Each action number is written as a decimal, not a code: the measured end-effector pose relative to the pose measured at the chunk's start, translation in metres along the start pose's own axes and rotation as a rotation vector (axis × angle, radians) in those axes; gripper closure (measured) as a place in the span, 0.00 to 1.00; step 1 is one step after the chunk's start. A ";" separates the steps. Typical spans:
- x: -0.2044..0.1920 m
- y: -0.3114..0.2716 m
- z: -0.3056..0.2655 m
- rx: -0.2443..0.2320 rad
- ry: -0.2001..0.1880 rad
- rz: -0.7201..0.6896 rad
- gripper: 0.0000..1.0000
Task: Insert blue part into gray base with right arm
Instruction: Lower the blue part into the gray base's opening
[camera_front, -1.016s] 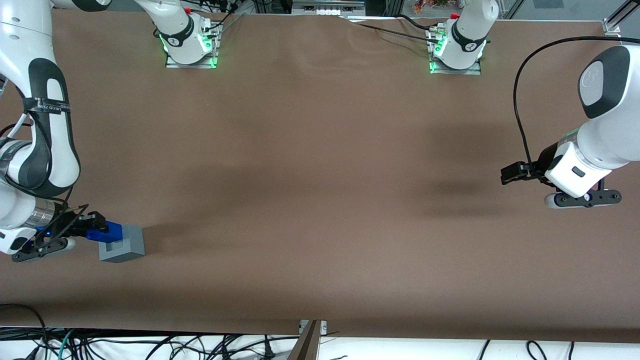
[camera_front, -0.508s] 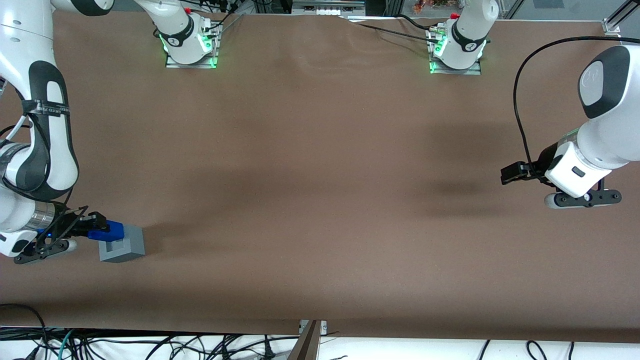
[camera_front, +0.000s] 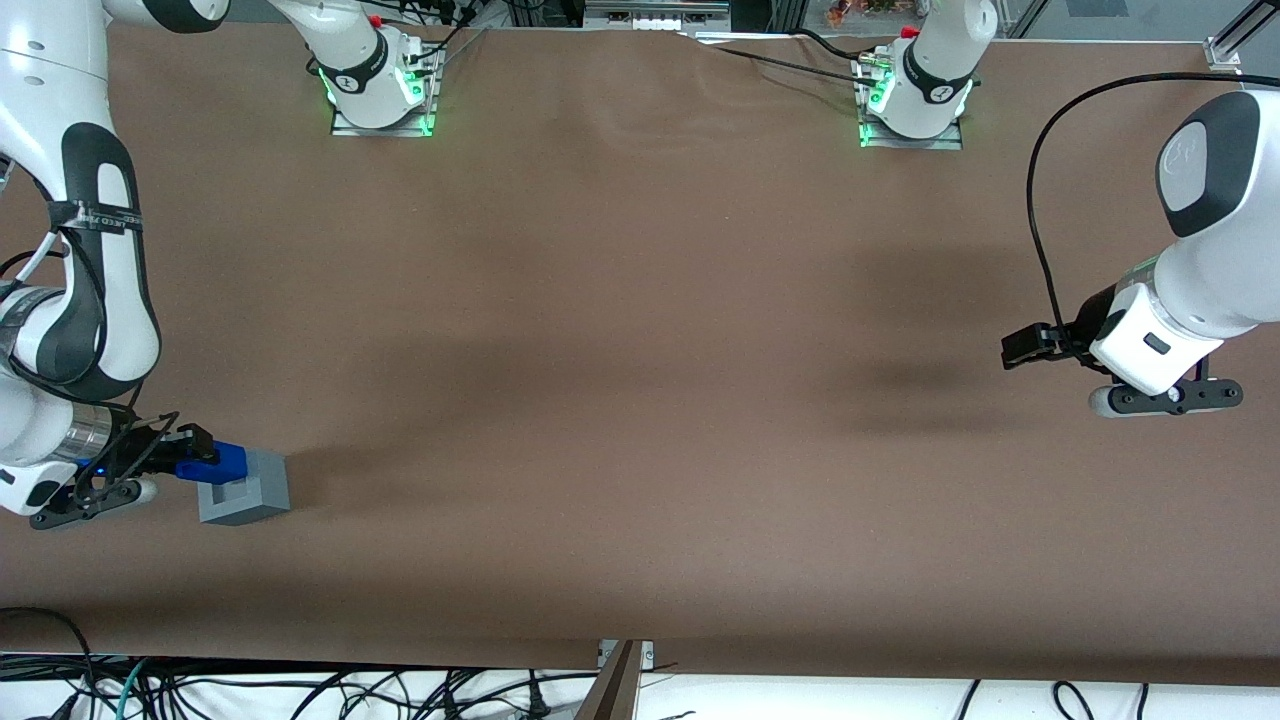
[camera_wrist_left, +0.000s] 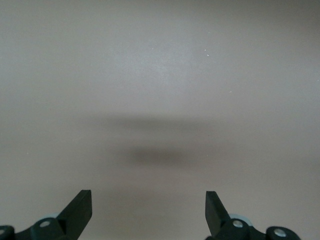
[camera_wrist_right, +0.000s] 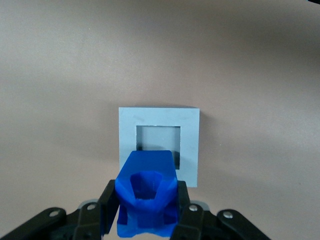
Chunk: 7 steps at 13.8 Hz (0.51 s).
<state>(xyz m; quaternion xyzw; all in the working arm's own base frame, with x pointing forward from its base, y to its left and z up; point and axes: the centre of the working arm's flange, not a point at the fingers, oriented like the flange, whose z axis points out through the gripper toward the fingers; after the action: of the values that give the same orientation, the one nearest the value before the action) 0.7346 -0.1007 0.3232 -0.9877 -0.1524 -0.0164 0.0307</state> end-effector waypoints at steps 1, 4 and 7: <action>0.000 0.000 0.000 -0.003 -0.001 -0.002 0.50; 0.001 0.001 -0.004 -0.024 -0.006 -0.013 0.50; 0.004 0.001 -0.012 -0.030 0.000 -0.018 0.50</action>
<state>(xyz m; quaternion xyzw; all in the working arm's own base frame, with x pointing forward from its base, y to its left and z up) 0.7384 -0.1011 0.3353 -0.9867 -0.1609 -0.0189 0.0156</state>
